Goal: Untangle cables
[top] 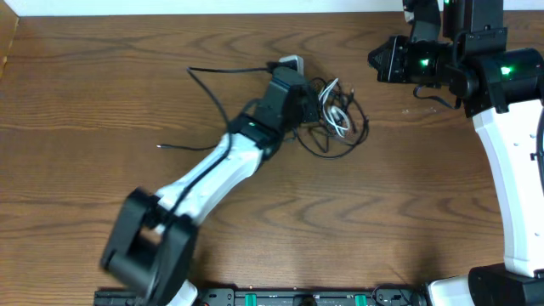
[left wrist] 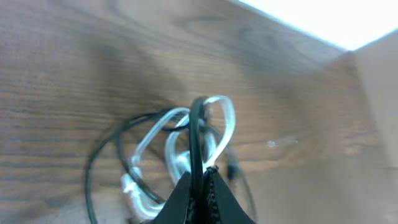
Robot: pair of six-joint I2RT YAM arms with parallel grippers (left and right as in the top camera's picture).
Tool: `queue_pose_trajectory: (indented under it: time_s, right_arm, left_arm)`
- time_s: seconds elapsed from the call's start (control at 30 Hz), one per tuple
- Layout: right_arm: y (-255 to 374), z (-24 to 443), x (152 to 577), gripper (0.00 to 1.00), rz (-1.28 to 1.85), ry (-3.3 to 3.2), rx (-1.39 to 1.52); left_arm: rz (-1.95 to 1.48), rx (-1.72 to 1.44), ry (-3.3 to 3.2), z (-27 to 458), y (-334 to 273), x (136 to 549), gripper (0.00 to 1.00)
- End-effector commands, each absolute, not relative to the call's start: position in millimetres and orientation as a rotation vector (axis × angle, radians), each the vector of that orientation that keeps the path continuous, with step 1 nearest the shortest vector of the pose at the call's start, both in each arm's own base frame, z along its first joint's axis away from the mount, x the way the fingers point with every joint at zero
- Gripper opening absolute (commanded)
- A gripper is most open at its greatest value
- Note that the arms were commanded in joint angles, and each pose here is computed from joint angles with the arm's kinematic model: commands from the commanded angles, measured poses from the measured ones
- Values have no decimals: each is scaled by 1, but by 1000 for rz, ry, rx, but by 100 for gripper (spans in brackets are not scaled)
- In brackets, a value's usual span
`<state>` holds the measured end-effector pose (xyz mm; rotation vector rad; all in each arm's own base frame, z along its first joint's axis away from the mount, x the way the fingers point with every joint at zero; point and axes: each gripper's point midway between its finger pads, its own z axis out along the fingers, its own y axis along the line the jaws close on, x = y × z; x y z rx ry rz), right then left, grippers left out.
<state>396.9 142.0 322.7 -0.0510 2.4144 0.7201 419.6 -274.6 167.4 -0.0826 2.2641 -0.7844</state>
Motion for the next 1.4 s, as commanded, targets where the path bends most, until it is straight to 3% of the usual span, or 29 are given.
queue_pose_trajectory:
  time_s: [0.0,0.23,0.47,0.7,0.93,1.07,1.37]
  right_arm:
    - [145,312,402,1,713,2442,-77]
    - [172,297,404,2,899,2471,-153]
    - [213,273,400,27,1072,2520,-277]
    - [238,238,399,30,1216,2630,-230]
    - [265,212,395,27,1318,2687,-266]
    - [269,212,396,1,1319,2681,-274]
    - [231,221,414,1,1285,2649,-154]
  left_arm:
    - [-904,48,2117,249,-268,400,8]
    - [-1078,173,2033,308,-253,364,8]
    - [-1203,170,2026,318,-239,361,8]
    - [-1194,155,2025,318,-233,365,8]
    - [-1192,155,2026,318,-233,365,8]
    - [-1141,138,2044,311,-229,368,8]
    - [-697,-17,2204,258,-174,386,8]
